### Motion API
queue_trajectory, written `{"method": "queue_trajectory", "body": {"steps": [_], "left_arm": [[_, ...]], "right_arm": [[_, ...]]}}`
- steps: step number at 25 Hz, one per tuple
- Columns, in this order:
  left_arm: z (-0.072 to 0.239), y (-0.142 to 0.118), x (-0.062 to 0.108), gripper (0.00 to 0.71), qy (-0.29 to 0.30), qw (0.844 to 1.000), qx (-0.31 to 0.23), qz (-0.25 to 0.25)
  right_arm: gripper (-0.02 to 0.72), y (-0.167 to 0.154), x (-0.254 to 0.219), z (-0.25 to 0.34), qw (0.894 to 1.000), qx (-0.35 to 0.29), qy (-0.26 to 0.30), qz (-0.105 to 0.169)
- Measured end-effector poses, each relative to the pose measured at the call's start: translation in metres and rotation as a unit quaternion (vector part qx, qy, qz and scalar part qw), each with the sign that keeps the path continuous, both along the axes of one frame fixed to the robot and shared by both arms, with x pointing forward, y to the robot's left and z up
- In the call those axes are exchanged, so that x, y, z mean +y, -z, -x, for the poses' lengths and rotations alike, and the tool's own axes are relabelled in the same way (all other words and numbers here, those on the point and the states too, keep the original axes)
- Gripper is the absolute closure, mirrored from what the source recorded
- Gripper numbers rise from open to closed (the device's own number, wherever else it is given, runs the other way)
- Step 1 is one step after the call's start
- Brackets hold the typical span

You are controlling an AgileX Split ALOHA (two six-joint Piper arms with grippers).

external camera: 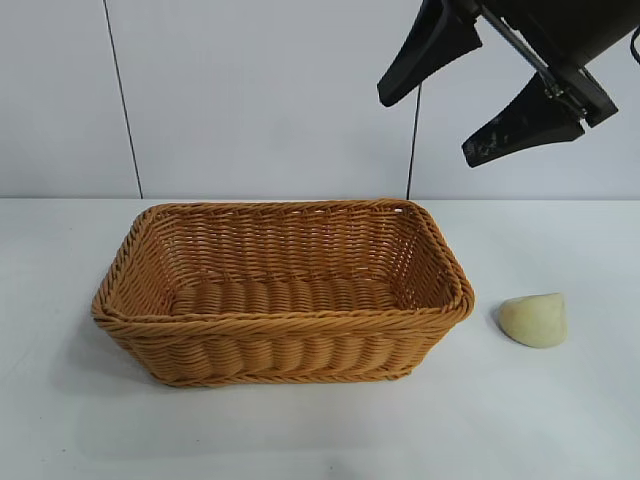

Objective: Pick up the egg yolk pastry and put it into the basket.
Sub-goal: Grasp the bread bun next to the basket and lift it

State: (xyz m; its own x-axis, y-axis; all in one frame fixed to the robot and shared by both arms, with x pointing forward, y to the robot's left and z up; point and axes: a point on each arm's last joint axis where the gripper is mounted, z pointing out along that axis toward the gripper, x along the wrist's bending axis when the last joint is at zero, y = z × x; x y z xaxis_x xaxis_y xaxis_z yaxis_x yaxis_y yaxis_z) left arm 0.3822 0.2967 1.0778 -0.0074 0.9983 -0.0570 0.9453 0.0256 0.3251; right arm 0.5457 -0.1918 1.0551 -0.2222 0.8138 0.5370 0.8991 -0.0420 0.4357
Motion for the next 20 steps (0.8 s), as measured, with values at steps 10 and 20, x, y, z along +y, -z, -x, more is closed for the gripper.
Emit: {"method": "queue_trajectory", "body": {"steps": [10, 20], "left_arm": [[0.088, 0.034, 0.0, 0.015, -0.004, 0.984, -0.177, 0.0], [0.122, 0.03, 0.0, 0.015, -0.004, 0.958, -0.286, 0.001]], "right_arm": [[0.08, 0.0, 0.0, 0.0, 1.0, 0.0, 0.0, 0.0], [0.08, 0.0, 0.0, 0.0, 1.0, 0.0, 0.0, 0.0]]}}
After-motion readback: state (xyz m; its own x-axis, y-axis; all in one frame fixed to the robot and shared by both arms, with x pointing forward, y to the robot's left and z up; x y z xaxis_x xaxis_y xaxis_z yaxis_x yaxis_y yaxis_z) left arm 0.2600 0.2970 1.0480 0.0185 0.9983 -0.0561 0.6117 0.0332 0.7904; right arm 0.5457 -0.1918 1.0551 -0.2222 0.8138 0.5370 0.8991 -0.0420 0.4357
